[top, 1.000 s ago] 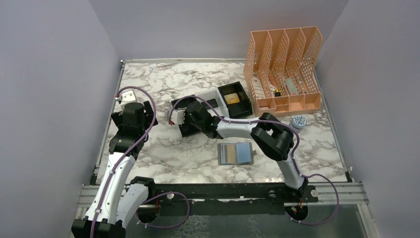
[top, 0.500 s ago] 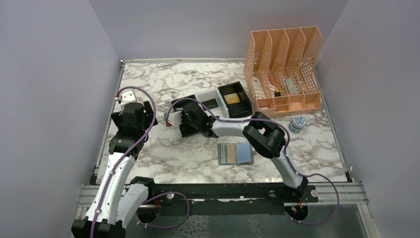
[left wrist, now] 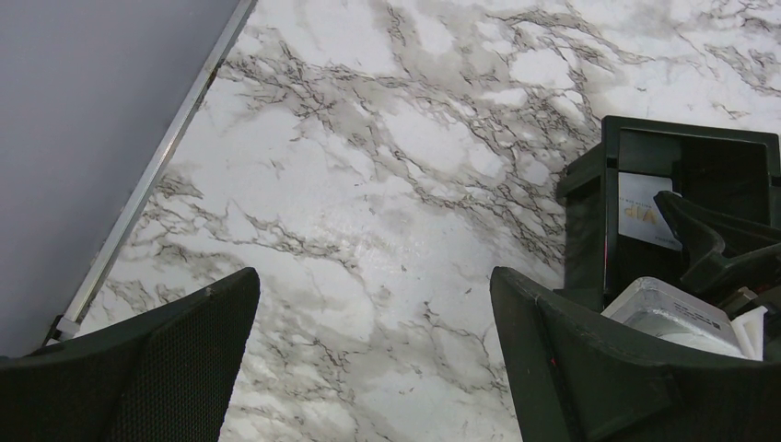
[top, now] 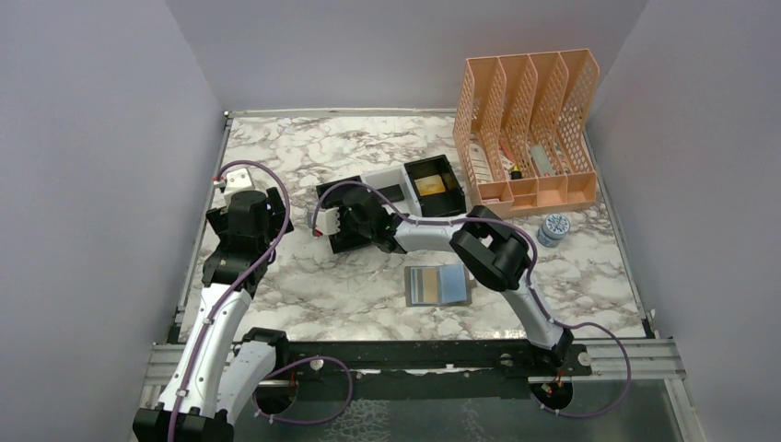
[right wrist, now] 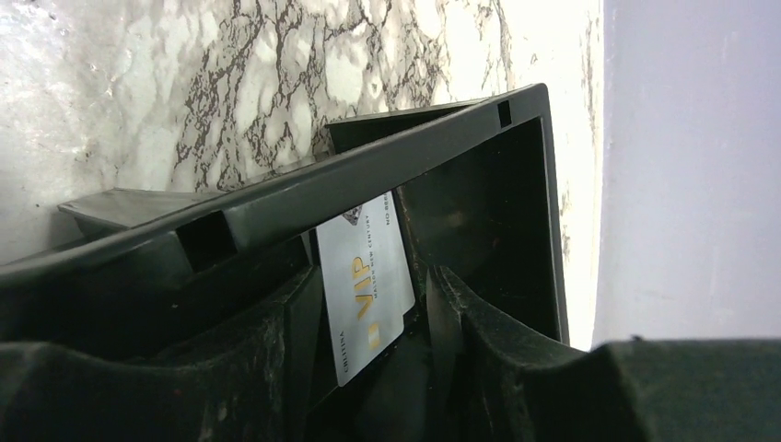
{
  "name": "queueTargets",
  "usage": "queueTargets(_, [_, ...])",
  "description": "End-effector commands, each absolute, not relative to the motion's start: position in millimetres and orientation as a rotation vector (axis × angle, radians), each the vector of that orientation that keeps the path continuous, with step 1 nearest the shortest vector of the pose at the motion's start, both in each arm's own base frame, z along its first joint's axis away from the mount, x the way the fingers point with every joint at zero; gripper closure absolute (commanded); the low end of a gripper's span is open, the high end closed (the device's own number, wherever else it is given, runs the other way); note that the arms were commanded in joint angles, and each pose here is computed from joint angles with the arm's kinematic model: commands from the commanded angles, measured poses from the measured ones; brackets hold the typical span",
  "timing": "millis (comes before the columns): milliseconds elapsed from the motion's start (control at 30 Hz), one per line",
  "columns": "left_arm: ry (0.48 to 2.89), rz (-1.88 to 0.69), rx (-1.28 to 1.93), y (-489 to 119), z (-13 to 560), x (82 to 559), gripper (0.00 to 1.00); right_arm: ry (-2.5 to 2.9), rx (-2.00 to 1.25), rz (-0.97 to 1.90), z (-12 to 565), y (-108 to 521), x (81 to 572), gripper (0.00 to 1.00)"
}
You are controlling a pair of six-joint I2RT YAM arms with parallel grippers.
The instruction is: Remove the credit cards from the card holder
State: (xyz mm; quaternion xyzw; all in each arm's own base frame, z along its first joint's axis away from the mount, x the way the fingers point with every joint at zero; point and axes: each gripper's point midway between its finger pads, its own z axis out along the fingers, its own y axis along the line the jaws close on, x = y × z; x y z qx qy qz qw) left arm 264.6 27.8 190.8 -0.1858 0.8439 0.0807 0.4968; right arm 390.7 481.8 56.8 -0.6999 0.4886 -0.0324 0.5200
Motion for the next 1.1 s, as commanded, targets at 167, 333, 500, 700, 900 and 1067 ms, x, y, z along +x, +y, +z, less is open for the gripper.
queueTargets(167, [2.029, 0.193, -0.440, 28.3, 191.4, 266.8, 0.01, 1.210, -1.621, 0.021, 79.9, 480.1, 393.7, 0.50])
queueTargets(333, [2.036, 0.195, -0.438, 28.1, 189.9, 267.2, 0.01, 1.231, -1.589, 0.043, 87.2, 480.2, 396.2, 0.47])
queueTargets(500, [2.038, 0.187, -0.432, 26.7, 189.9, 267.6, 0.01, 1.245, -1.452, 0.160, 131.0, 486.4, 390.5, 0.44])
queueTargets(700, [2.045, 0.182, -0.423, 25.2, 188.5, 267.8, 0.01, 1.218, -1.172, 0.332, 213.3, 473.9, 370.1, 0.42])
queueTargets(900, [2.053, 0.166, -0.410, 22.3, 187.4, 268.7, 0.01, 1.372, -0.727, 0.346, 256.0, 407.0, 369.2, 0.23])
queueTargets(1067, [2.068, 0.128, -0.361, 14.7, 187.4, 270.7, 0.01, 1.570, -0.572, 0.392, 232.6, 363.4, 349.2, 0.21])
